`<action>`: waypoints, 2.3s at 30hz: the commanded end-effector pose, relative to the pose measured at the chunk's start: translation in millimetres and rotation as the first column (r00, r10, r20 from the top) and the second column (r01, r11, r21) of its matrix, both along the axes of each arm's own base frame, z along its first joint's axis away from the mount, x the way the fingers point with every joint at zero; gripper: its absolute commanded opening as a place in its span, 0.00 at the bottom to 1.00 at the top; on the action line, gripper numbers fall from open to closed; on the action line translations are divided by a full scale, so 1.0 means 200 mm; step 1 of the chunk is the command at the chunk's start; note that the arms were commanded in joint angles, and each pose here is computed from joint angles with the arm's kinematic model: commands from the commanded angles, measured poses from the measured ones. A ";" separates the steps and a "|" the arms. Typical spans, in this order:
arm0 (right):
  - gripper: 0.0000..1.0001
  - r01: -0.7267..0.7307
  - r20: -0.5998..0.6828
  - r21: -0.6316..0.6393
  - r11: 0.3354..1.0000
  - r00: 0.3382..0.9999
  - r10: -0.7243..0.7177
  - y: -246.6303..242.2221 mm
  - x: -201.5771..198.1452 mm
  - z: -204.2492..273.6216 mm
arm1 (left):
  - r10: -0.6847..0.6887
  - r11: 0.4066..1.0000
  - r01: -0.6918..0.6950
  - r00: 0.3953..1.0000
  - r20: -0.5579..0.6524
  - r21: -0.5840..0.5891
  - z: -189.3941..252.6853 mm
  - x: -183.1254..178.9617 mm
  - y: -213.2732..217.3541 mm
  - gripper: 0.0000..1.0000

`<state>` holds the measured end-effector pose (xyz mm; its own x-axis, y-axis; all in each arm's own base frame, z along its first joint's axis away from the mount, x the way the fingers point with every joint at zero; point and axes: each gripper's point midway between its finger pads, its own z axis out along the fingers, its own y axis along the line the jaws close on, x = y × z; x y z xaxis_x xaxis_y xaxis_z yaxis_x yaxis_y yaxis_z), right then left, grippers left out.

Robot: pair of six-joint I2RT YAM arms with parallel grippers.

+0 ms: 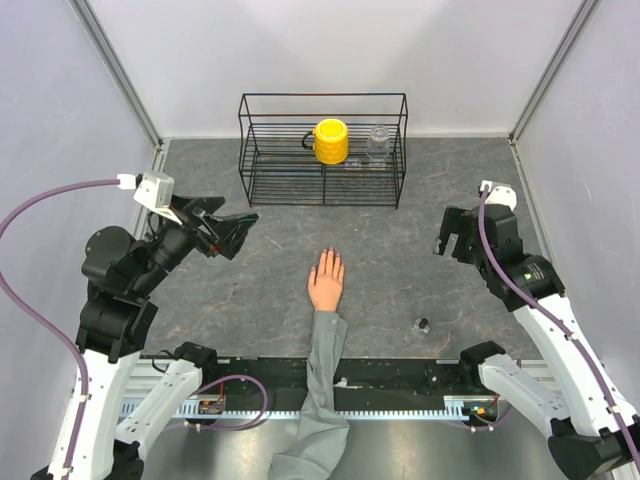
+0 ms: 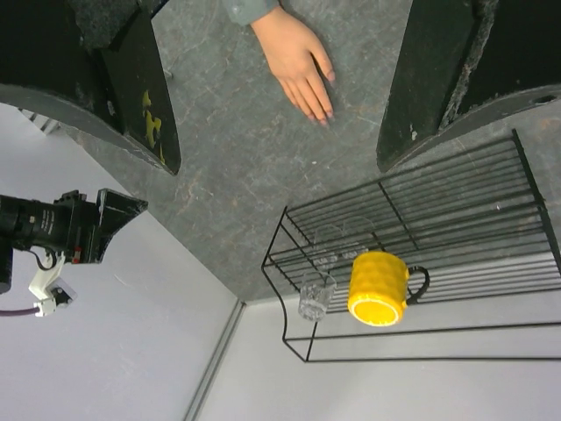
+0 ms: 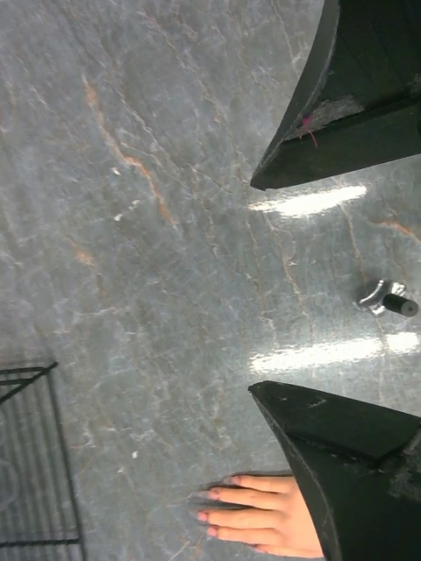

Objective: Paint the nails

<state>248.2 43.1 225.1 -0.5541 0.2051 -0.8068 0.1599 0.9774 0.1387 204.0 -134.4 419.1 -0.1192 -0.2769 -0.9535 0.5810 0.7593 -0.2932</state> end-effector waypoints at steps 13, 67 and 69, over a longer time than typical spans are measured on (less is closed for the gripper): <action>0.98 -0.290 -0.250 0.055 0.955 0.922 0.295 0.50 -0.32 -0.42 | -0.267 0.960 0.279 0.925 -0.270 0.004 -0.43 0.06 -0.23 0.89; 0.44 -0.172 -0.479 -0.111 0.979 0.872 0.099 0.37 -0.59 -0.77 | -0.409 0.910 0.400 0.830 -0.379 -0.107 -0.71 0.01 -0.33 0.85; 0.41 -0.171 -0.476 -0.111 0.979 0.874 0.099 0.37 -0.59 -0.77 | -0.413 0.909 0.403 0.827 -0.381 -0.108 -0.71 0.00 -0.34 0.85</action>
